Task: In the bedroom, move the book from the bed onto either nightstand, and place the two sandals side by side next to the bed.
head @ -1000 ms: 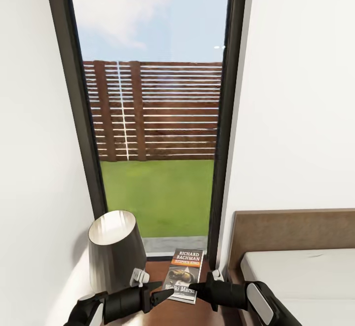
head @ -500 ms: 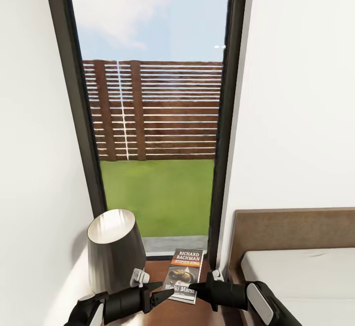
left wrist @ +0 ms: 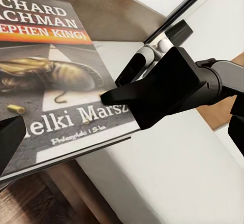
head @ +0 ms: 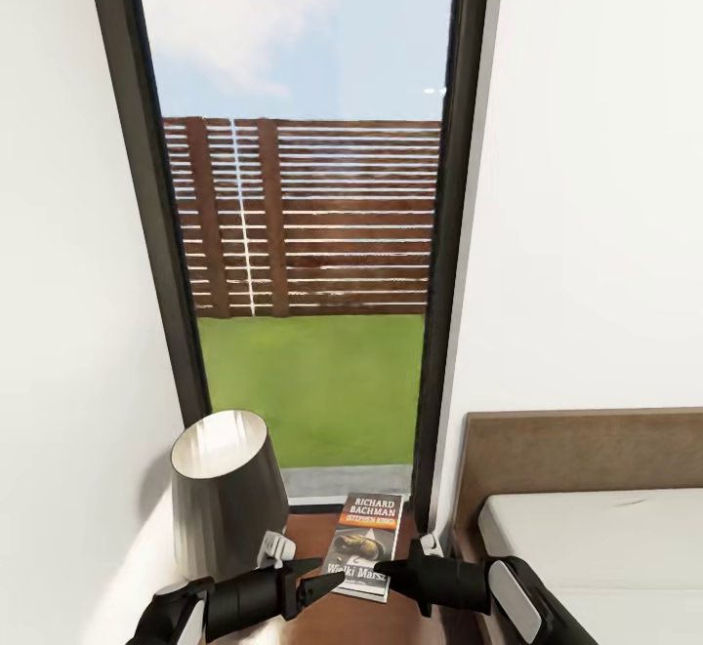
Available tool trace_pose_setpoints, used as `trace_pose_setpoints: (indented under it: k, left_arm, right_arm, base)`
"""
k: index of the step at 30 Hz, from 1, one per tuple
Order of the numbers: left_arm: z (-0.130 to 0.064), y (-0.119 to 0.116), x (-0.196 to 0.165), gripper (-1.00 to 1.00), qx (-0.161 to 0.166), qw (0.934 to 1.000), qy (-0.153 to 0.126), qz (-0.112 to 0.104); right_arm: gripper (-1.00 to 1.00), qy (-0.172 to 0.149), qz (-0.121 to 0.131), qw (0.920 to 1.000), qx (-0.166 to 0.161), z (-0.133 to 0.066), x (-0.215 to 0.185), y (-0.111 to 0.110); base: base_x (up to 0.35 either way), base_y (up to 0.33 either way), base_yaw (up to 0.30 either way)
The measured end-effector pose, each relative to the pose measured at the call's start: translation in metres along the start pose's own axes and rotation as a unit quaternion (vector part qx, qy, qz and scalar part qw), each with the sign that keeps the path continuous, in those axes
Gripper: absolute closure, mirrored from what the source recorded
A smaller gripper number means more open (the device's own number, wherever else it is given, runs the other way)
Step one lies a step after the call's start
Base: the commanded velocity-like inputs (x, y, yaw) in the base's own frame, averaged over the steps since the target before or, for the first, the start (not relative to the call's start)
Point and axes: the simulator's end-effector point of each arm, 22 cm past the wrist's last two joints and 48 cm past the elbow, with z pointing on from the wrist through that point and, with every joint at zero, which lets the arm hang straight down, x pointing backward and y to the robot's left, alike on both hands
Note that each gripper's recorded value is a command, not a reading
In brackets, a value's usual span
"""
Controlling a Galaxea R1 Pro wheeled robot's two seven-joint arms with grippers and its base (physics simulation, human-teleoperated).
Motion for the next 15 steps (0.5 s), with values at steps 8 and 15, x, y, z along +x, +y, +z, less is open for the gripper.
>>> trace_pose_setpoints:
  k: [8, 15]
  left_arm:
    - [0.003, 0.007, 0.005, -1.00, 0.001, 1.0000, 0.000, 0.000]
    - [0.006, 0.013, 0.010, -1.00, 0.002, 1.0000, 0.000, -0.002]
  right_arm:
    - [1.00, 0.001, 0.000, 1.0000, 0.000, 0.004, -0.001, -0.008]
    - [1.00, 0.001, 0.000, 1.0000, 0.000, 0.007, -0.003, -0.016]
  base:
    - [0.000, 0.000, 0.000]
    - [0.000, 0.000, 0.000]
